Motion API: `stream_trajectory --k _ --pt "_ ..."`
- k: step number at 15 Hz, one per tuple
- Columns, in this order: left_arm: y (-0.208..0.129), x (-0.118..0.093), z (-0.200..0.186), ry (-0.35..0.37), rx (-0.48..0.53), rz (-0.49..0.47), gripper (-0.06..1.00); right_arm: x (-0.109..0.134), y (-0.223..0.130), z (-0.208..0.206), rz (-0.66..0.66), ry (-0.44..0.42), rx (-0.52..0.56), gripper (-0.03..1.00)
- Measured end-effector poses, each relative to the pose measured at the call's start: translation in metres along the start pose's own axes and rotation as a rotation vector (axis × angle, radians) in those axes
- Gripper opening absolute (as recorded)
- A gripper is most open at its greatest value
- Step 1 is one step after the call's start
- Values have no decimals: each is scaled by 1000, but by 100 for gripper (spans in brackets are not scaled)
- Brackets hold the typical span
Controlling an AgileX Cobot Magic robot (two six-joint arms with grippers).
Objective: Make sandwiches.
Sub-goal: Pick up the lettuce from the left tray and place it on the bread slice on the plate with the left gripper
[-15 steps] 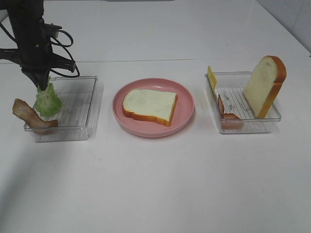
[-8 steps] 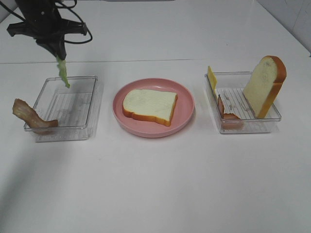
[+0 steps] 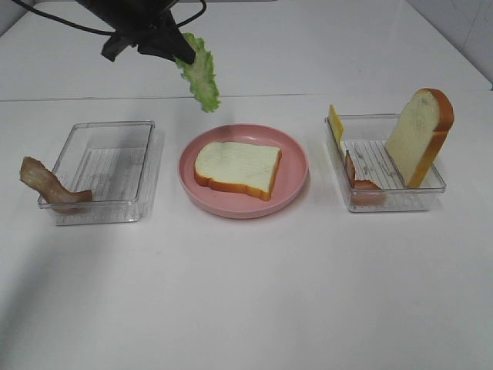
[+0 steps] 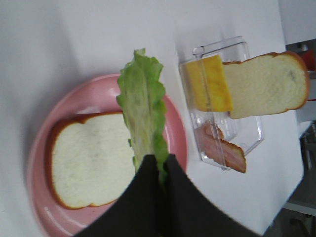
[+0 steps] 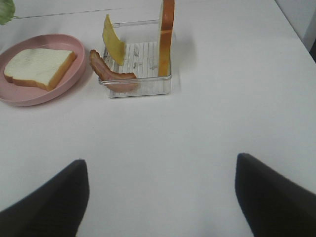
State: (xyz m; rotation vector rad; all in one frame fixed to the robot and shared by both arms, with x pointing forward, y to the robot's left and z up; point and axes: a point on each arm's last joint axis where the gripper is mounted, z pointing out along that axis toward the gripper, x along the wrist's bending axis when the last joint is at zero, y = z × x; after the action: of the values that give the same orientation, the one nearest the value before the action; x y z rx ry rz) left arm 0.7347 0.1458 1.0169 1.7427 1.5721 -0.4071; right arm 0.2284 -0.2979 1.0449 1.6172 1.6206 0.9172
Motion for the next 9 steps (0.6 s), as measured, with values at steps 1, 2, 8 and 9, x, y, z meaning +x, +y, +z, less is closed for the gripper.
stream_trajectory --k 1,2,8,9 --pt "-1 1 10 -40 12 -13 0 0 0 0 0 0 0 76" --pt "-5 2 23 -69 34 -21 0 0 0 0 0 0 0 76" --pt "-34 -1 96 -133 174 -27 0 0 0 0 0 0 0 76" --pt "-39 -1 104 -134 190 -18 0 0 0 0 0 0 0 76"
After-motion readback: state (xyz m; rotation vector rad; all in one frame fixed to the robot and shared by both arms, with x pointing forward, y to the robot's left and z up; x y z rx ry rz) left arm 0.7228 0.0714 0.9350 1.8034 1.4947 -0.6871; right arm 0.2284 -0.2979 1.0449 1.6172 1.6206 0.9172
